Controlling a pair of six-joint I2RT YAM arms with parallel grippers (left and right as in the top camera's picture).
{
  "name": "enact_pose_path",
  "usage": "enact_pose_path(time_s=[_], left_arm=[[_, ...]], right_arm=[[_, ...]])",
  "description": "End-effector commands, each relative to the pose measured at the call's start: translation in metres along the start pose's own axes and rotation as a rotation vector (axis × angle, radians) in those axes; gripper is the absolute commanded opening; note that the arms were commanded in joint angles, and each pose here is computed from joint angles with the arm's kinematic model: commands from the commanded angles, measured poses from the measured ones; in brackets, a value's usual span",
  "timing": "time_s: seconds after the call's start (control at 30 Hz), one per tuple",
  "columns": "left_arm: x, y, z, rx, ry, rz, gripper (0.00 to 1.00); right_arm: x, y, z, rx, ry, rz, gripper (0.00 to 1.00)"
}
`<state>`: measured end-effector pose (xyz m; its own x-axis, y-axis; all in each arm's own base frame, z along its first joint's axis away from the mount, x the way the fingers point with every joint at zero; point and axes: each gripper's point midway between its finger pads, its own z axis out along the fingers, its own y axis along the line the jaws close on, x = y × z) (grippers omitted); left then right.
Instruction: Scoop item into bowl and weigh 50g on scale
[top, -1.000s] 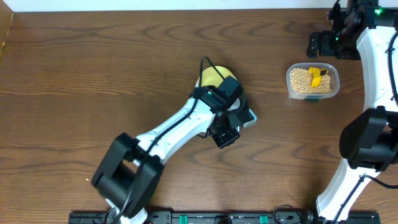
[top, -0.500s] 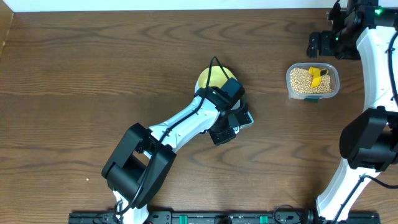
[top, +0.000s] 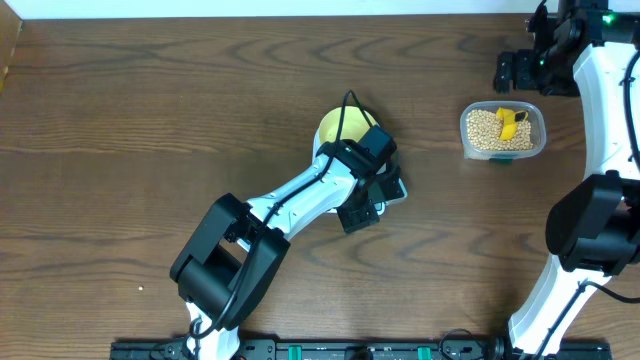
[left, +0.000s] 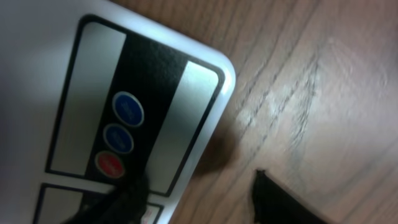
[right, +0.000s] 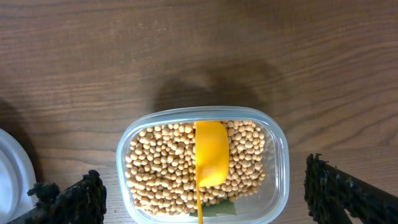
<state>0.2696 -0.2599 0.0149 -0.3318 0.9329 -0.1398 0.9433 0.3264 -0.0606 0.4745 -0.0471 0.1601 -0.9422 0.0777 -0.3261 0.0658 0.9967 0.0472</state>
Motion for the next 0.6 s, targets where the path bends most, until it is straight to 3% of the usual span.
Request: enact_pose_path(time_s=[0.0,0.4,0.57], left_arm=[[0.01,0.004,0.009,-0.011,0.046,0.002,0.67],[0.014,0.008,0.012,-0.02,0.066,0.057,0.85],[0.019,-0.006,0.013,0.056,0.076,0.174,0.88]], right_arm=[[-0.003,-0.003,-0.002,0.006,-0.008,0.001,0.99],[-0.003,-0.003,-0.002,0.006,-0.008,0.001,0.99],[-0.003,-0.003,-0.002,0.006,-0.008,0.001,0.99]])
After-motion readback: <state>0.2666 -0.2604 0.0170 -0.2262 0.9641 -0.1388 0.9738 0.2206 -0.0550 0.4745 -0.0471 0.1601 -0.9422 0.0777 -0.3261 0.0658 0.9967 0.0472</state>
